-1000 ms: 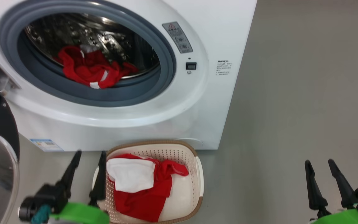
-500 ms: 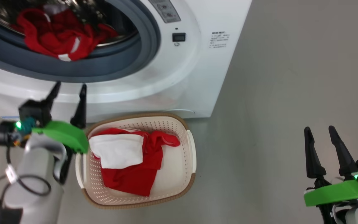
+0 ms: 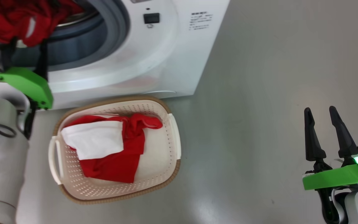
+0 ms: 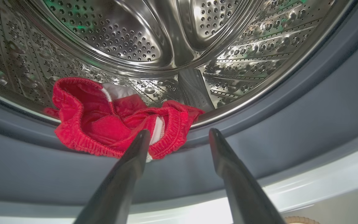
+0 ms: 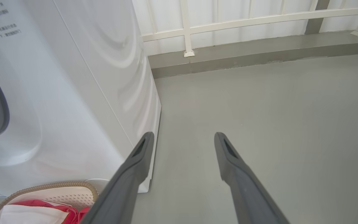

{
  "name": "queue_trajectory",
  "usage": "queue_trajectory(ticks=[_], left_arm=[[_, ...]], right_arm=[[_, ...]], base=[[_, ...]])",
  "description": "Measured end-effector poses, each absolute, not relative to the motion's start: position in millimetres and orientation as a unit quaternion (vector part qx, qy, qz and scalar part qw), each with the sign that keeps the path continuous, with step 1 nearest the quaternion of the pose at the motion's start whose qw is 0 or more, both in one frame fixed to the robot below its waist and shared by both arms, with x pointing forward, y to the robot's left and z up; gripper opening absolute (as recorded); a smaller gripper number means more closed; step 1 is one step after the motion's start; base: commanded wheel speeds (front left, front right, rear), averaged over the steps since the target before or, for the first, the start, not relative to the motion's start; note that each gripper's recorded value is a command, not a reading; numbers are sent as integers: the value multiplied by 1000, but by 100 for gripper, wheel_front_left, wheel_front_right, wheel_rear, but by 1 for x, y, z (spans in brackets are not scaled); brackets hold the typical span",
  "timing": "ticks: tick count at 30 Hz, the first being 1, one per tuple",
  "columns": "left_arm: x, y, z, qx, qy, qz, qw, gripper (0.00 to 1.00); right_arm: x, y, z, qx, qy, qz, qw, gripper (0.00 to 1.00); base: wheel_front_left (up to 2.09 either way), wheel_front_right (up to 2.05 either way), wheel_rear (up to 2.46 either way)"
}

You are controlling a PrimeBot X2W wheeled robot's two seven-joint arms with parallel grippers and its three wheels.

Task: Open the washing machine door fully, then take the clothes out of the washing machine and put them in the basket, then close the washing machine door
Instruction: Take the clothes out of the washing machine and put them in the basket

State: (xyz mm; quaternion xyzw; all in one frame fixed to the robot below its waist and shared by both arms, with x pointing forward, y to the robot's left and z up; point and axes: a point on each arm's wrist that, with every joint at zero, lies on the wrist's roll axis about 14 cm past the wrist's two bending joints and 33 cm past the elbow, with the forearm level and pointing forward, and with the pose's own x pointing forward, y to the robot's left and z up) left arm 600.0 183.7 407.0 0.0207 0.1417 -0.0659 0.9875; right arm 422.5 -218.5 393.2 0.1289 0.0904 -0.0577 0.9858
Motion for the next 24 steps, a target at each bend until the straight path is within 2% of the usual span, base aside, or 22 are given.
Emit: queue_trajectory(ticks=[21,23,24], left_arm=[[629,186,358,62,205,-77,974,100],[629,186,357,64,207,-77,973,53],[629,186,357,64,207,-77,973,43]], right_arm=[[418,-237,379,115,108,-84,984,100],[418,-238,379,115,108,-85,984,100],[418,-238,379,115,108,-85,984,100]], base=[[0,0,0],[0,0,0],[0,0,0]])
